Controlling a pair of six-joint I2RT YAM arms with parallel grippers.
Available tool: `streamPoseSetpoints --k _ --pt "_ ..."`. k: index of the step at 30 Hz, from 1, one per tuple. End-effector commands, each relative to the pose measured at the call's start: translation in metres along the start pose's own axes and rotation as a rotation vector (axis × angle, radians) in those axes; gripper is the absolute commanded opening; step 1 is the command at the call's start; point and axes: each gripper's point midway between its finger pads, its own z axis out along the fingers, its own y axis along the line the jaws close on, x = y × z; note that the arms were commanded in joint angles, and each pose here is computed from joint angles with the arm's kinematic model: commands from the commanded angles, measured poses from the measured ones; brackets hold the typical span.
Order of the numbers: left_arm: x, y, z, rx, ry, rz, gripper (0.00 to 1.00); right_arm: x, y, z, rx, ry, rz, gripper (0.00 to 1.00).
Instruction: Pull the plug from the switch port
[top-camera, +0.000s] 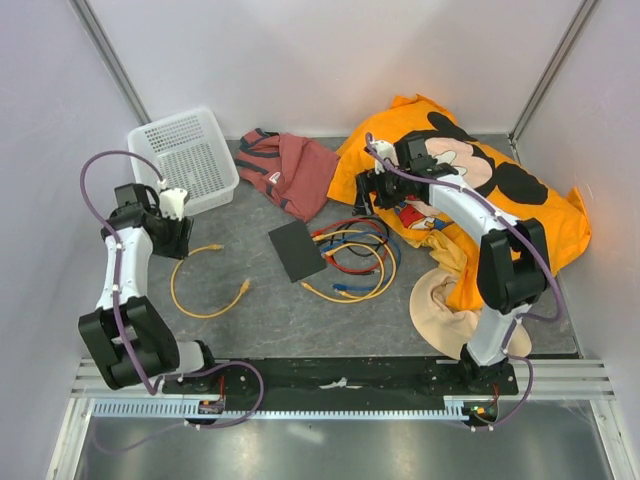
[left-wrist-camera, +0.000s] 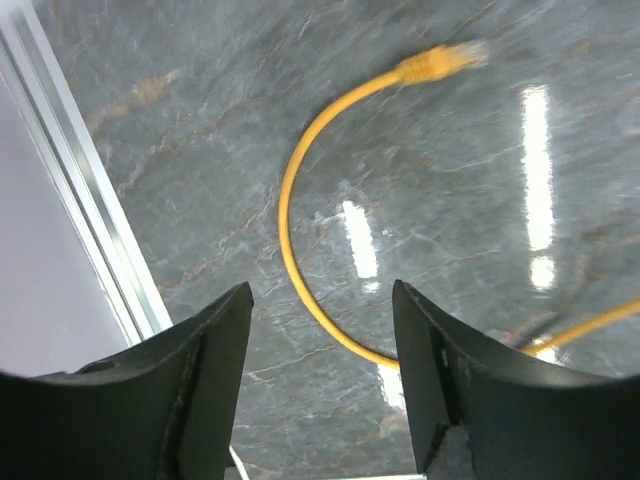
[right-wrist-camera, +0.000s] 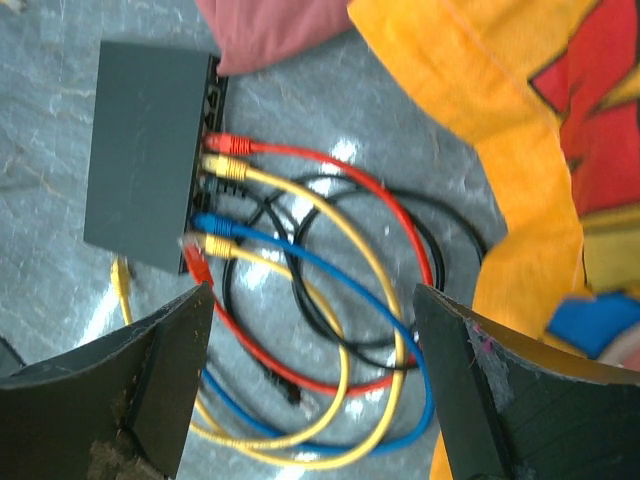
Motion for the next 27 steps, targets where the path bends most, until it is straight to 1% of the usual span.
streamPoseSetpoints --k 1,2,3,4,5,6,7,8,9,10,11,12,13,14,15,16,18,19,20,21,22,23,24,25,27 --pt "-0.073 -0.036 -0.059 0.164 -0.252 0.148 0.66 -0.038 0.012 0.009 -0.004 -0.088 -0.063 0.89" --pt "-0.076 -0.053 -0.072 0.222 -0.275 0.198 0.66 -0.04 0.014 0.011 -0.004 -0.089 -0.069 0.89" --pt "-0.079 -0.068 -0.076 0.267 -0.295 0.229 0.67 -0.04 0.014 0.012 0.006 -0.088 -0.072 0.89" --pt "-0.084 -0.097 -0.079 0.339 -0.312 0.296 0.66 -0.04 0.015 0.017 0.014 -0.082 -0.05 0.89" --pt "-0.078 -0.116 -0.075 0.388 -0.293 0.301 0.66 -0.041 0.014 0.02 0.023 -0.082 -0.048 0.89" --pt "-0.077 -0.145 -0.073 0.455 -0.287 0.345 0.66 -0.042 0.014 0.024 0.028 -0.081 -0.05 0.88" --pt "-0.075 -0.166 -0.072 0.528 -0.287 0.347 0.62 -0.048 0.014 0.034 0.028 -0.082 -0.06 0.87" --pt "-0.061 -0.184 -0.065 0.592 -0.234 0.274 0.61 -0.051 0.015 0.04 0.027 -0.084 -0.08 0.86" --pt "-0.063 -0.198 -0.059 0.635 -0.242 0.254 0.59 -0.062 0.016 0.043 0.036 -0.103 -0.1 0.85" --pt "-0.051 -0.212 -0.053 0.705 -0.21 0.198 0.56 -0.059 0.013 0.058 0.071 -0.086 -0.106 0.85" --pt "-0.049 -0.22 -0.05 0.736 -0.175 0.087 0.57 -0.06 0.013 0.063 0.075 -0.087 -0.113 0.84" --pt "-0.054 -0.225 -0.043 0.749 -0.187 0.048 0.57 -0.065 0.016 0.068 0.071 -0.097 -0.121 0.84" --pt "-0.049 -0.23 -0.037 0.766 -0.157 0.002 0.51 -0.063 0.019 0.08 0.068 -0.098 -0.133 0.81" --pt "-0.052 -0.234 -0.035 0.781 -0.146 -0.056 0.42 -0.063 0.021 0.085 0.072 -0.096 -0.14 0.81" --pt "-0.052 -0.236 -0.029 0.792 -0.128 -0.085 0.34 -0.067 0.024 0.09 0.076 -0.103 -0.148 0.8" --pt "-0.056 -0.238 -0.026 0.8 -0.137 -0.099 0.23 -0.063 0.026 0.101 0.078 -0.087 -0.185 0.79" --pt "-0.056 -0.242 -0.021 0.809 -0.101 -0.141 0.12 -0.069 0.032 0.108 0.066 -0.096 -0.202 0.79" --pt "-0.054 -0.245 -0.019 0.827 -0.084 -0.156 0.04 -0.067 0.036 0.116 0.054 -0.091 -0.207 0.79" --pt "-0.053 -0.248 -0.019 0.843 -0.069 -0.164 0.02 -0.067 0.042 0.12 0.03 -0.091 -0.204 0.79" --pt "-0.051 -0.253 -0.02 0.859 -0.059 -0.167 0.02 -0.072 0.047 0.125 0.012 -0.1 -0.207 0.78" --pt "-0.048 -0.26 -0.022 0.904 -0.047 -0.193 0.02 -0.072 0.055 0.128 -0.017 -0.099 -0.207 0.76" --pt "-0.047 -0.264 -0.024 0.934 -0.038 -0.217 0.02 -0.073 0.068 0.13 -0.079 -0.099 -0.211 0.75" --pt "-0.044 -0.269 -0.025 0.961 -0.025 -0.245 0.02 -0.073 0.078 0.133 -0.122 -0.098 -0.185 0.75" --pt "-0.039 -0.277 -0.025 1.018 -0.008 -0.298 0.02 -0.073 0.092 0.136 -0.162 -0.102 -0.192 0.75" --pt "-0.031 -0.283 -0.024 1.052 0.01 -0.363 0.02 -0.066 0.112 0.146 -0.221 -0.088 -0.187 0.75"
